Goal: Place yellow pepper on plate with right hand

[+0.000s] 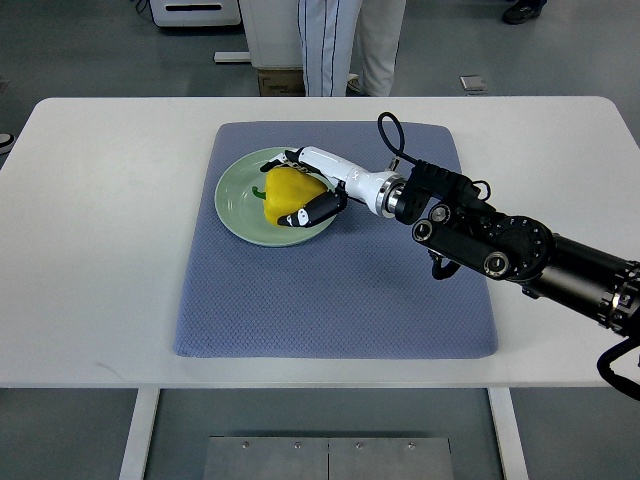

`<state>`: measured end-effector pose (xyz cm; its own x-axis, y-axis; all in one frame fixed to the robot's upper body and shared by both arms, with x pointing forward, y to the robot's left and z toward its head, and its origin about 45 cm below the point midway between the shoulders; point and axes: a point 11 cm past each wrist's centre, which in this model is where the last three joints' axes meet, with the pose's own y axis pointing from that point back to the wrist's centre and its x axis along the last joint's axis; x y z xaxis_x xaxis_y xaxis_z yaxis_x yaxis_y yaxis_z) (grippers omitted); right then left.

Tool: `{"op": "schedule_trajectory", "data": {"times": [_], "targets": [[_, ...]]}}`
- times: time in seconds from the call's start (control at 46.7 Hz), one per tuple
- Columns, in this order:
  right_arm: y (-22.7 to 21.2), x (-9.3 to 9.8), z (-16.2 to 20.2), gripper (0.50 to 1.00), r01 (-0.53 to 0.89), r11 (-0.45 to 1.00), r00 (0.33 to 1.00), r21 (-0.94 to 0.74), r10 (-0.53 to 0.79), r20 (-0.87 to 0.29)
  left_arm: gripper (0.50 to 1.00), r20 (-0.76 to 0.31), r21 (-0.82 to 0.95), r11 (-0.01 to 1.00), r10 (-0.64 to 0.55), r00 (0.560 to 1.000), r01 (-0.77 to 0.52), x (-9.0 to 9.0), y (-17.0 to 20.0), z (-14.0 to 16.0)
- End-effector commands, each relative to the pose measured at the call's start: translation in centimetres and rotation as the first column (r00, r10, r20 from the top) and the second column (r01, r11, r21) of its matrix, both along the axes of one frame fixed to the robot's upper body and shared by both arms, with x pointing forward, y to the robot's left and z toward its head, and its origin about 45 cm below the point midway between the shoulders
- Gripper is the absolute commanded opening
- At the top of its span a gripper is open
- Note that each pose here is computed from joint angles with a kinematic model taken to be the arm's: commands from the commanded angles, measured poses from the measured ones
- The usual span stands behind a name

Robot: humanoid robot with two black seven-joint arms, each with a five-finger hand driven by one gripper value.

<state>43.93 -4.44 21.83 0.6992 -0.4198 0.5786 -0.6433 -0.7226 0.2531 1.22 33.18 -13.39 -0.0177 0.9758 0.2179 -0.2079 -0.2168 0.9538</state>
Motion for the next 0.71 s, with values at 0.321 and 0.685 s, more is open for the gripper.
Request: {"op": "schedule_trajectory", "data": {"times": [0.321, 0.685], "targets": [[-0.2, 0.7, 1.1, 0.993, 0.039, 0.998, 0.999, 0.052, -0.039, 0.009, 1.0, 0.0, -0.001, 1.0, 0.0, 1.0, 0.0, 0.0, 0.0, 0.0], [-1.2, 1.4, 1.6, 0.991, 0.136, 0.972, 0.99, 0.19, -0.125, -0.07, 1.0, 0.0, -0.001, 1.0, 0.0, 1.0, 0.0, 0.0, 0.0, 0.0]]}}
